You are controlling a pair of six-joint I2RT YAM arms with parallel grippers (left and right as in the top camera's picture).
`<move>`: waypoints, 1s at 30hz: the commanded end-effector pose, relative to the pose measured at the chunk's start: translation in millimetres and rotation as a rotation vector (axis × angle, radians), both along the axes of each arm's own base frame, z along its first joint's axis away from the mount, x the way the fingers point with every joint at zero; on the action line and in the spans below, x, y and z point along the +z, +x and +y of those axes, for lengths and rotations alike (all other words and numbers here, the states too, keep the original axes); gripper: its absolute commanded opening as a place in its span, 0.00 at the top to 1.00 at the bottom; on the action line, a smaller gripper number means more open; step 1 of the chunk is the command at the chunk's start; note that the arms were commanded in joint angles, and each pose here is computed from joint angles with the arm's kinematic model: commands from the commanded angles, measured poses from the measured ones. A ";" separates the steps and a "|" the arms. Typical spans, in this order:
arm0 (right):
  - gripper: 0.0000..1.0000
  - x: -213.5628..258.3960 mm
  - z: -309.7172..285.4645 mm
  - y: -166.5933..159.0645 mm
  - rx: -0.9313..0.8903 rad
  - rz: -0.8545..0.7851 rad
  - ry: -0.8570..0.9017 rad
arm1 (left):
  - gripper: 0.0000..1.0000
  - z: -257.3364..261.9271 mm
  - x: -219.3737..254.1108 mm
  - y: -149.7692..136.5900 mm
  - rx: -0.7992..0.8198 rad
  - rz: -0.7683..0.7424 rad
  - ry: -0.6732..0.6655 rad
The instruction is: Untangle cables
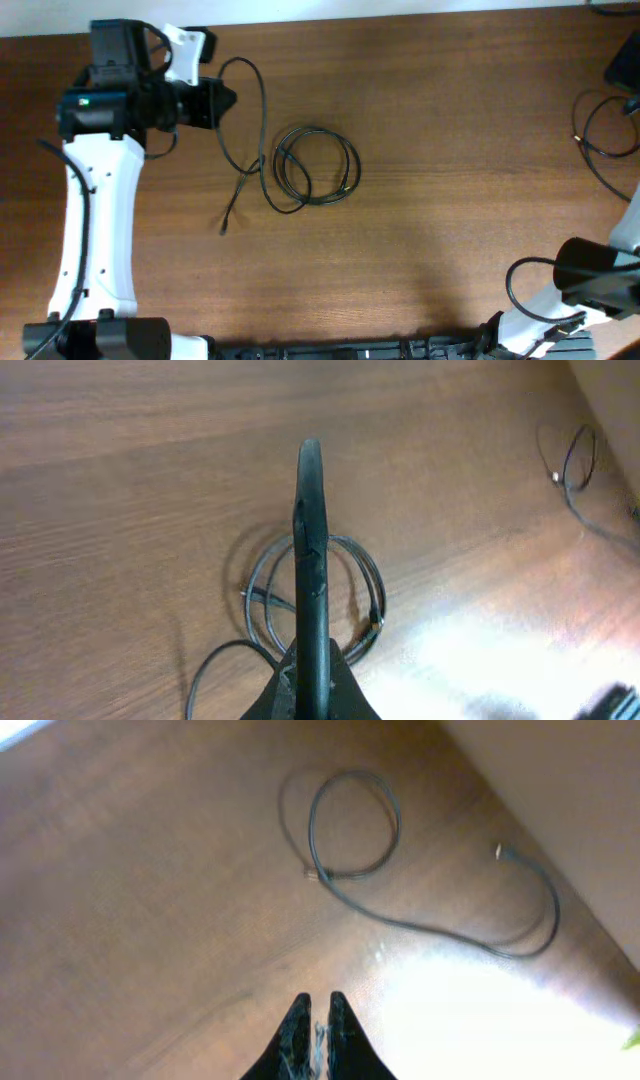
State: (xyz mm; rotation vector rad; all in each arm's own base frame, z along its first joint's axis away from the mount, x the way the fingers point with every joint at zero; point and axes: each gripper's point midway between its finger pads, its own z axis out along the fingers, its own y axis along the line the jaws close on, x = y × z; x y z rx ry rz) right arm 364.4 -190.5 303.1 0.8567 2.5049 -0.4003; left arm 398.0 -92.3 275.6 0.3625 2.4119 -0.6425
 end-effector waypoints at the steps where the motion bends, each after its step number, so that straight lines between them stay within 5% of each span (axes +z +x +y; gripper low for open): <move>1: 0.96 -20.8 -6.9 -8.0 -0.021 0.091 0.021 | 1.00 -13.4 -16.0 -5.3 -0.060 0.017 0.040; 3: 0.96 -26.7 -1.6 -11.3 -0.011 0.105 0.073 | 1.00 -20.1 -19.5 -8.3 -0.086 0.020 0.046; 6: 0.56 -33.9 47.0 1.3 0.193 0.063 0.299 | 1.00 -46.2 -28.9 -21.0 -0.184 0.037 0.015; 7: 0.48 -31.1 71.3 9.8 0.328 0.020 0.394 | 1.00 -70.7 -19.8 -34.8 -0.344 -0.013 -0.056; 9: 0.39 -19.8 114.0 20.3 0.563 -0.063 0.526 | 1.00 -106.7 2.4 -58.3 -0.570 -0.113 -0.187; 13: 0.37 -21.9 137.7 20.6 0.637 -0.027 0.524 | 0.98 -146.1 24.7 -74.3 -0.747 -0.246 -0.269; 15: 0.32 -22.8 151.7 19.1 0.667 -0.006 0.533 | 0.36 -148.6 21.8 -69.5 -0.742 -0.269 -0.228; 18: 0.28 -25.5 171.4 16.3 0.718 0.034 0.527 | 0.32 -122.9 -7.3 -39.5 -0.541 -0.197 -0.013; 22: 0.20 -39.8 201.4 11.3 0.782 0.112 0.531 | 0.10 -64.8 -37.4 -5.5 -0.188 -0.095 0.279; 26: 0.19 -83.2 250.3 -2.2 0.889 0.253 0.581 | 0.08 -73.4 -34.8 -9.2 -0.220 -0.094 0.232; 30: 0.19 -112.4 290.4 -9.0 0.991 0.315 0.582 | 0.08 -116.0 -14.0 -36.2 -0.437 -0.111 -0.009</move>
